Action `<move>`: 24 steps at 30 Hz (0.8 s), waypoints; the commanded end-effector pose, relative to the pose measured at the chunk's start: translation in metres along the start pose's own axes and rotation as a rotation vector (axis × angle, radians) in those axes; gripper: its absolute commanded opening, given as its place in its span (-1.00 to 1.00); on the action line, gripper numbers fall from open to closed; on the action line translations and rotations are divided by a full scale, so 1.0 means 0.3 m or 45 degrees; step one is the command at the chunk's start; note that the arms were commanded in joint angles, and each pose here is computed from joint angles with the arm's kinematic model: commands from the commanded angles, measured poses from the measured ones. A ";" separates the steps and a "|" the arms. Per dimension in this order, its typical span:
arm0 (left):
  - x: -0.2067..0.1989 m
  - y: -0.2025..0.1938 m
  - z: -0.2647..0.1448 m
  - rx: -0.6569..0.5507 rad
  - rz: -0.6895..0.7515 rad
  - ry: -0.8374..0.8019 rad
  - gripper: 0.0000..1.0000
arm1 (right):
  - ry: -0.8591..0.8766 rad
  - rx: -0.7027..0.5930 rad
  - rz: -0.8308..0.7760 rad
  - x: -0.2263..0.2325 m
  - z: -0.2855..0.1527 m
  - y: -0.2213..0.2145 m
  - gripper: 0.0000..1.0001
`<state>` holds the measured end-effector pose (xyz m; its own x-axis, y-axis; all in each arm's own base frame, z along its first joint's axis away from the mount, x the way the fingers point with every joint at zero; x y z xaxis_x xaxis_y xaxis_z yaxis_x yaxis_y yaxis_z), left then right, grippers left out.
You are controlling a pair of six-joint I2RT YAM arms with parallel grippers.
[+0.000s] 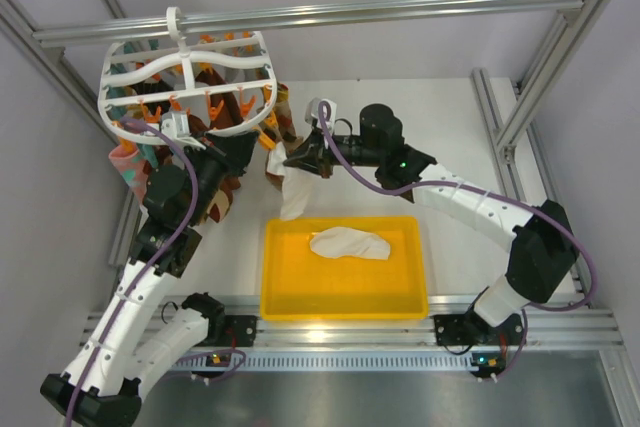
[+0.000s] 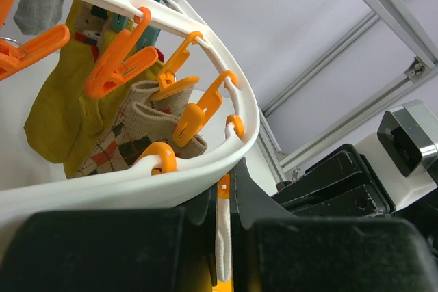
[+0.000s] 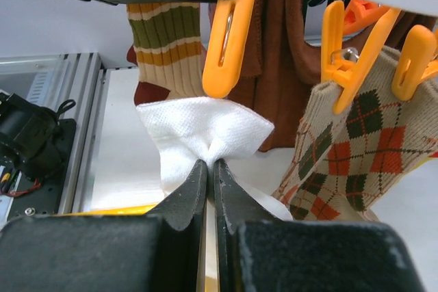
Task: Clip the socks to the hanger
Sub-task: Clamp the sock onto the hanger.
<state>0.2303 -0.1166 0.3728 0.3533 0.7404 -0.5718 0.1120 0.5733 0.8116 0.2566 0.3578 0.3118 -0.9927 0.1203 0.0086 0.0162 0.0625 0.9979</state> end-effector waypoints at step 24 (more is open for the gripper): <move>0.028 -0.028 0.019 0.041 0.016 0.017 -0.20 | 0.013 -0.177 -0.113 -0.037 0.044 0.185 -1.00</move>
<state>0.2282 -0.1185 0.3706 0.3704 0.7406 -0.5606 0.1299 0.5563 0.8208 0.2700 0.3723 0.3349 -0.9928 0.1179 -0.0212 -0.0198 0.0131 0.9997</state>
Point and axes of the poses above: each gripper's point midway between its finger pads, its own z axis out along the fingers, its own x axis along the line the jaws close on, y = z × x, the point moved 6 cm from there along -z, back along the fingers, and after that the axes turned 3 degrees about z, right-handed, at the moved point
